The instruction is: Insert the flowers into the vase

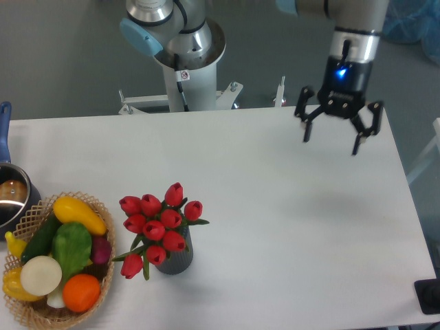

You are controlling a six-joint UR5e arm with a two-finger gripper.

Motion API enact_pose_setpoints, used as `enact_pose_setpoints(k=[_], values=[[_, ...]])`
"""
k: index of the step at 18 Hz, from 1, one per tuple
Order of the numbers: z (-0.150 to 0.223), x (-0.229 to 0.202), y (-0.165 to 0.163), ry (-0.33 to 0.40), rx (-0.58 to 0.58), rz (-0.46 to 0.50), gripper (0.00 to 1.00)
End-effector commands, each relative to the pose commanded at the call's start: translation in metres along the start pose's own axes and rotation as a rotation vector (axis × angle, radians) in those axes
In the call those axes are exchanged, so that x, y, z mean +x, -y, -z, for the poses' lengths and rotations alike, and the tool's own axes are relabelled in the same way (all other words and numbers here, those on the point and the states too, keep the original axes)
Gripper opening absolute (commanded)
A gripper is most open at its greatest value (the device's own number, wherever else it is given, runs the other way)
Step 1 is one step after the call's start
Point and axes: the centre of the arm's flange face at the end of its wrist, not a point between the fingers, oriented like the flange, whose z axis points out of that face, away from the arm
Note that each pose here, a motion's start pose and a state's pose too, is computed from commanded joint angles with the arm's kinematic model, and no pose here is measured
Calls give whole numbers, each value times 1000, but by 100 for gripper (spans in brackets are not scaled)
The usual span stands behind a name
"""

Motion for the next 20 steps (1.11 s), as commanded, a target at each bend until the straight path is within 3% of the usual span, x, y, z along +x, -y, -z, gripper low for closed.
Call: enact_pose_setpoints(k=[2,5,11,14,17,20], values=[[19,-6,-26,-3,-128,-5,100],[42,-10,-69,-58,-225,-27,100],[118,-18,-178,-204,-261,-53,100],[151,-10,-231,-236,-283,-39,100],[183,-4,-269,-266,-367,-117,100],[201,7,-302,-283,-378,-75,100]])
